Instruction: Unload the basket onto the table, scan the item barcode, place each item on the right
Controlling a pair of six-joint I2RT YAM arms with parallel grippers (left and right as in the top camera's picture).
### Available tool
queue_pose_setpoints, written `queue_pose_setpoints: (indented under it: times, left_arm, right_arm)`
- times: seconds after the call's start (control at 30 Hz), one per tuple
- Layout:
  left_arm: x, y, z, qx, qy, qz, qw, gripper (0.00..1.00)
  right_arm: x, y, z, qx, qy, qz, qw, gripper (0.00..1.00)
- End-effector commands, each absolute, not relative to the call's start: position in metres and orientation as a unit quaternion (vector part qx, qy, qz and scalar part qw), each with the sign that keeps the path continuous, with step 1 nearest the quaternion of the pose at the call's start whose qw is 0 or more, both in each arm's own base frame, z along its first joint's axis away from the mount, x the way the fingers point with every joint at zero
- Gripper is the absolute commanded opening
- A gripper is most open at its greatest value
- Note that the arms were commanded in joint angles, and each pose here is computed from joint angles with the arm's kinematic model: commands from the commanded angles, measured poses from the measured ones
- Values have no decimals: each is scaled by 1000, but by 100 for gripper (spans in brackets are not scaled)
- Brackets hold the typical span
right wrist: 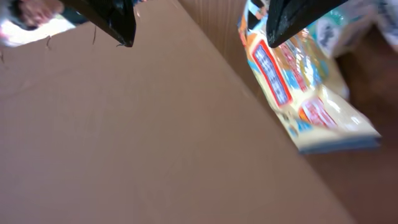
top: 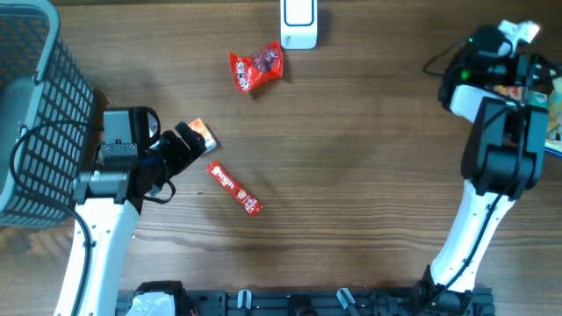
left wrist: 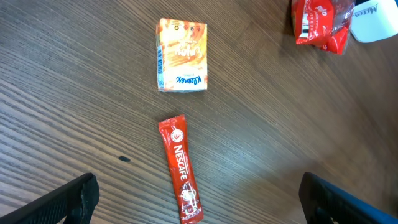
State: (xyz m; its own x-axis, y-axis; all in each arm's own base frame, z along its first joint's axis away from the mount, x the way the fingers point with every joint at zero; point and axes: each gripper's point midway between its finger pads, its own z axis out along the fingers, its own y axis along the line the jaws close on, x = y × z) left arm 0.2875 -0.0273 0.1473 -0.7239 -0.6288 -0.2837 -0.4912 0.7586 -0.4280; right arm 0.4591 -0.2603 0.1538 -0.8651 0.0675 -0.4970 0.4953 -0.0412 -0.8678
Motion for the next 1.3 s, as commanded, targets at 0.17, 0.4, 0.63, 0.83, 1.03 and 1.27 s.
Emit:
queue_pose_setpoints:
  times: [0.17, 0.4, 0.63, 0.83, 1.03, 1.27]
  left_arm:
    - [287, -23, 148, -310, 913, -157, 214, 100]
    - [287, -23, 148, -310, 913, -157, 214, 100]
    - [287, -23, 148, -310, 913, -157, 214, 100]
    - [287, -23, 148, -310, 913, -157, 214, 100]
    - [287, -23, 148, -310, 913, -157, 214, 100]
    - [287, -23, 148, -310, 913, -157, 214, 100]
  right_arm:
    - [477, -193, 214, 218, 675, -662, 242, 59]
    - [502, -121, 146, 64, 806, -520, 274, 68]
    - [494, -58, 174, 75, 920, -128, 363, 100]
    - [455, 23, 229, 82, 912, 188, 355, 100]
    - [430, 109, 223, 11, 896, 355, 264, 100]
    - [427, 154, 182, -20, 915, 343, 213, 100]
